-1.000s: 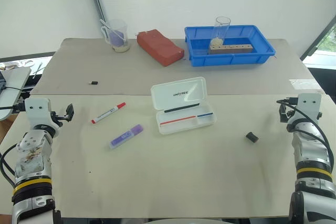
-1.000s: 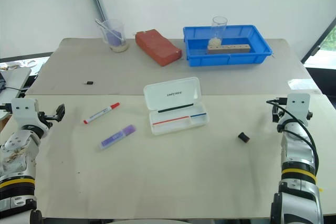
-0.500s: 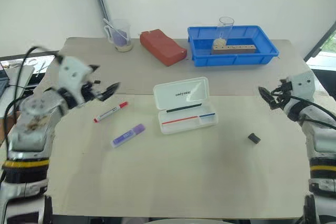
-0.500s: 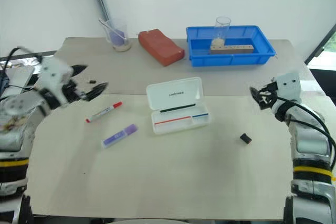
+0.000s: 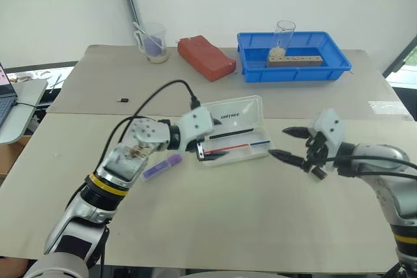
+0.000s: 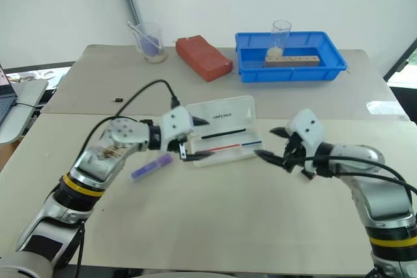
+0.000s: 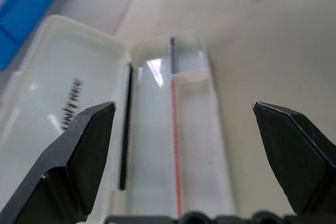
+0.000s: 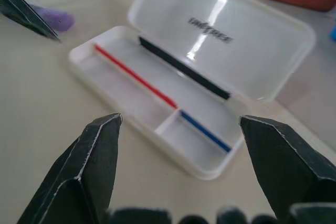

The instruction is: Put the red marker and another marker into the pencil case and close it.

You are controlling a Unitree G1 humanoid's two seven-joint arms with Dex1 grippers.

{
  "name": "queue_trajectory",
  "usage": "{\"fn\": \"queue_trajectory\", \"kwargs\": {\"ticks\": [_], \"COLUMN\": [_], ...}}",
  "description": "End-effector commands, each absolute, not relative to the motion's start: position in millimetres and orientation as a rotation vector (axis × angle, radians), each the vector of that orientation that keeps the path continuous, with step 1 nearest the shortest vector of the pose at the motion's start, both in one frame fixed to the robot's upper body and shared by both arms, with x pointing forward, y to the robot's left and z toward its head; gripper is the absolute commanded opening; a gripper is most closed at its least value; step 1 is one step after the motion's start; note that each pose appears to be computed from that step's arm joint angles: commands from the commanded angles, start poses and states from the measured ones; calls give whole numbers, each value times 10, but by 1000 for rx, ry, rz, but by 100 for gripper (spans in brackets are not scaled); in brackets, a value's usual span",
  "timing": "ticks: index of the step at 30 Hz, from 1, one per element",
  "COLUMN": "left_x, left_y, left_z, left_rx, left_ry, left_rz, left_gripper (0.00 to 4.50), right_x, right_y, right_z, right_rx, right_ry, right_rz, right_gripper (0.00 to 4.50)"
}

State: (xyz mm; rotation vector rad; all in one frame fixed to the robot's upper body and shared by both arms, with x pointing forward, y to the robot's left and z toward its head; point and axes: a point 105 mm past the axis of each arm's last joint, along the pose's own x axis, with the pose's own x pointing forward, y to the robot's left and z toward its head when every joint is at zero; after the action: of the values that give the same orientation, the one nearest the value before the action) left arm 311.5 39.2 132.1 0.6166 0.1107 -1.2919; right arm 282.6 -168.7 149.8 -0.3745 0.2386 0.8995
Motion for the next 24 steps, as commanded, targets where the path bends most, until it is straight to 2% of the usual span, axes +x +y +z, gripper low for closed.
{"fn": "queue_trajectory", "kwargs": {"ticks": [1,10,24], "left_x": [3048,3056,3090], "left_y": [296,275,305], "left_z": [1234,944,816], "left_rx": [722,776,728], "left_ry": [79,156,206], "left_rz": [-1346,-1338,-1302], "left_gripper": [445,445,445], "right_x": [2764,2744,2669], "right_y": [-1565,-1583,-1505], "right_z": [1635,1542,1564], "right_rx": [-414,-443,-480], "right_ry": [197,223,225], "right_rz": [921,920,996], "right_gripper": [394,394,394]}}
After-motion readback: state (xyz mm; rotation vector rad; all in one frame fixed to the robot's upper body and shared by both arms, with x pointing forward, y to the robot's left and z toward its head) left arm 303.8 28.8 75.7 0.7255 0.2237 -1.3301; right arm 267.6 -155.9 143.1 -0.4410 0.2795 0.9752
